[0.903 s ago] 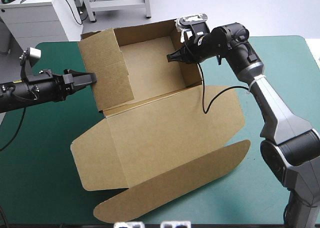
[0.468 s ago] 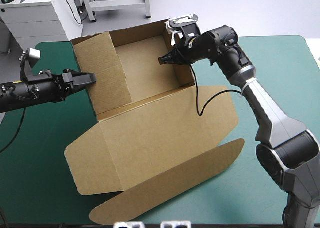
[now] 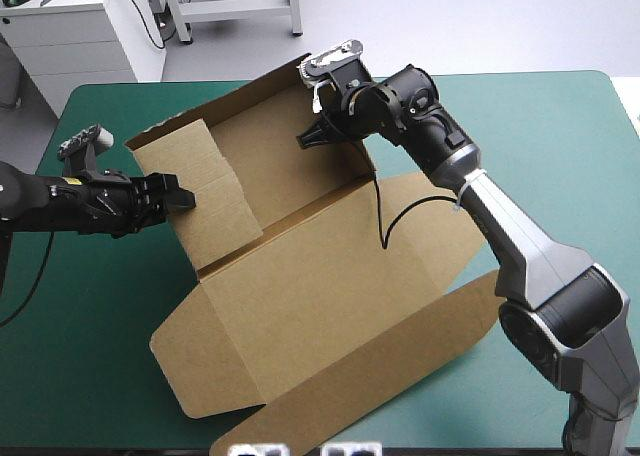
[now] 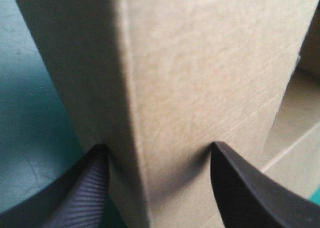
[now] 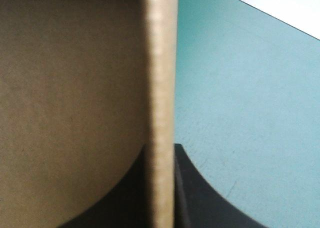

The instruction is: Fold the box

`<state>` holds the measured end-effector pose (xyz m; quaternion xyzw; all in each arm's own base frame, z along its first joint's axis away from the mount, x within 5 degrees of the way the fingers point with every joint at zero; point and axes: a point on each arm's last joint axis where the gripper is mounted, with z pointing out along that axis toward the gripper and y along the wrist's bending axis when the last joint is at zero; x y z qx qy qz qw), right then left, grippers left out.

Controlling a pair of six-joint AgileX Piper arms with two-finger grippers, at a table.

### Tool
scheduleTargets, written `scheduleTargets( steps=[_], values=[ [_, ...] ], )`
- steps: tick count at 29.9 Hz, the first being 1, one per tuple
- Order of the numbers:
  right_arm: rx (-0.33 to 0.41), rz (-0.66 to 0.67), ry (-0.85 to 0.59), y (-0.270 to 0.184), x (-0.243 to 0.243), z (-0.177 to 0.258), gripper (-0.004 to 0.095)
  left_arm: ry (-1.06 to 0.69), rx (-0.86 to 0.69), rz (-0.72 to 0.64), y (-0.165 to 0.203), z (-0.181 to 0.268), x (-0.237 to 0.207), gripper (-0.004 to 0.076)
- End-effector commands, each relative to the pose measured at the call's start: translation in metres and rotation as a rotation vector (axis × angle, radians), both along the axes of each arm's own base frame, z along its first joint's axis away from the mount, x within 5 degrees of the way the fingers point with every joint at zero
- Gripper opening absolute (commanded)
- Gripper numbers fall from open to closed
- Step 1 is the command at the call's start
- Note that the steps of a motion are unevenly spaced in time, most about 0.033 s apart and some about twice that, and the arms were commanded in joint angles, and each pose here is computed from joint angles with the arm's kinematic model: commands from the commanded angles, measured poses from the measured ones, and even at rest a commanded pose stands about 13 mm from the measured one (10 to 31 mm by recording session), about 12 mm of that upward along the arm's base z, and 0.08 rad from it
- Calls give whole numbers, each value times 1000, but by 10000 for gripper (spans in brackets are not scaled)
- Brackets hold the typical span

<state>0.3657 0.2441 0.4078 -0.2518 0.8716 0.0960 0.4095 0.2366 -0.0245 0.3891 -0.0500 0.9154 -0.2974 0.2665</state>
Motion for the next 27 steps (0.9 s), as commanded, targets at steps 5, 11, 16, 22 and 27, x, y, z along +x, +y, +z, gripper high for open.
scheduleTargets(
  steps=[5,11,16,22,27],
  values=[
    [250,48,-49,8,-29,48,0,-69,106,140,-4,7,9,421],
    [247,47,-39,5,-33,55,0,-65,105,175,-2,-1,22,421],
    [262,43,-2,5,-35,54,0,-88,94,216,0,-4,34,420],
    [303,72,51,9,-39,53,0,-50,146,240,5,-18,46,335],
    [302,84,61,10,-40,52,0,-82,163,254,8,-18,51,215]
  ],
)
